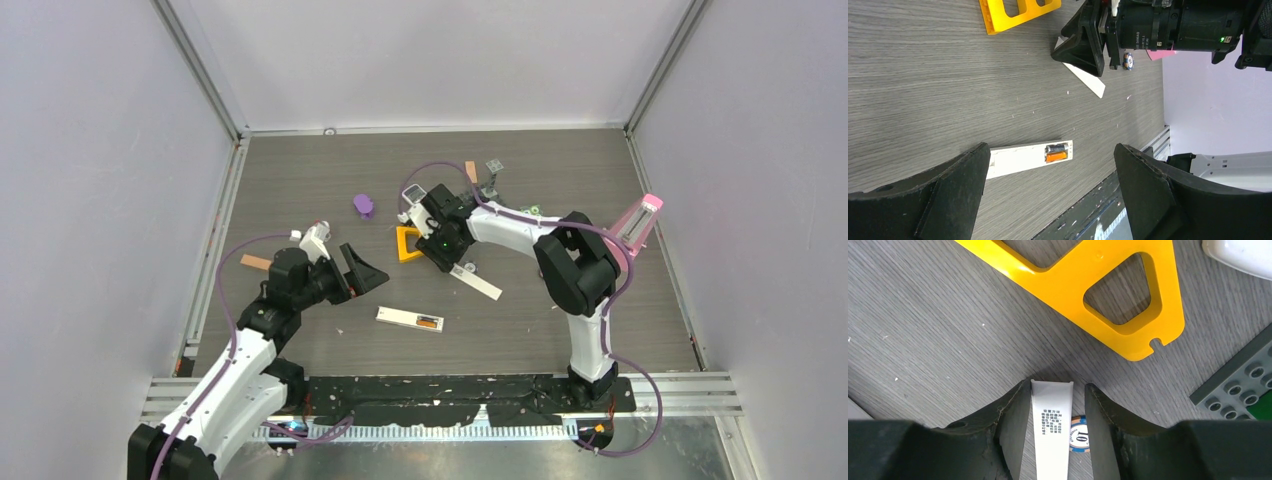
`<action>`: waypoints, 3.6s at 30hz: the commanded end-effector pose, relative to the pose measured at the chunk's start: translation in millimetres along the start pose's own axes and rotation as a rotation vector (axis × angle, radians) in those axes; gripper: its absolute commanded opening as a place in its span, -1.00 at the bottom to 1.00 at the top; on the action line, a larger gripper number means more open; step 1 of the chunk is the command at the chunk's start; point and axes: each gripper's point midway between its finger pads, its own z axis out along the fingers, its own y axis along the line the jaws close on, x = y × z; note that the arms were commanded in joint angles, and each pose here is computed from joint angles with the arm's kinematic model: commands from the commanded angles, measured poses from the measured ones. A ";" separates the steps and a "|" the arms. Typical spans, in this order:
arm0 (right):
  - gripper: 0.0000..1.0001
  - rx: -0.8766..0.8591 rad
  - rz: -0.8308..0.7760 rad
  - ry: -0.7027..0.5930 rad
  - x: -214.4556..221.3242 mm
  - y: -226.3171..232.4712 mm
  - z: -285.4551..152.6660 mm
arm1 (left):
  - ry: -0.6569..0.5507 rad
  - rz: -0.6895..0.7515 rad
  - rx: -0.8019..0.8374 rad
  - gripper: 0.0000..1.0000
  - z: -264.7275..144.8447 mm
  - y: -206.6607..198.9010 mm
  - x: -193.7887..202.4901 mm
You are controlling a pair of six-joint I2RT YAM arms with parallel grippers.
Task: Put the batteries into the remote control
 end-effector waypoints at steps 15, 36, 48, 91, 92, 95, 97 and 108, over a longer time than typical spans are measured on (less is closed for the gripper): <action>-0.46 -0.009 0.031 0.049 11.8 0.7 3.7 | -0.014 0.032 0.014 0.91 -1.1 -6.0 -5.7; -0.49 -0.138 -0.008 -0.328 -43.6 53.6 -94.4 | 0.033 -0.010 0.087 0.72 12.1 -17.2 -3.9; -0.40 -0.223 0.166 -0.544 -91.7 89.5 -146.0 | -0.005 0.171 0.284 0.64 13.0 -53.0 9.3; 0.35 -0.175 0.496 -0.770 -131.4 121.1 -213.5 | -0.117 0.014 0.311 -1.00 24.2 -88.7 -0.7; 0.41 -0.178 0.507 -0.777 -131.1 120.9 -216.9 | -0.118 0.009 0.312 -1.00 23.2 -89.2 -0.6; 0.62 -0.191 0.552 -0.838 -127.9 117.9 -243.1 | -0.142 -0.005 0.336 -1.00 15.3 -95.6 -5.6; 0.69 -0.202 0.603 -0.860 -116.2 116.4 -249.6 | -0.166 -0.030 0.346 -1.00 9.0 -99.4 -10.6; 0.75 -0.544 0.944 -1.087 -69.7 131.8 -281.0 | -0.355 -0.349 0.539 -1.00 -50.2 -135.1 -53.8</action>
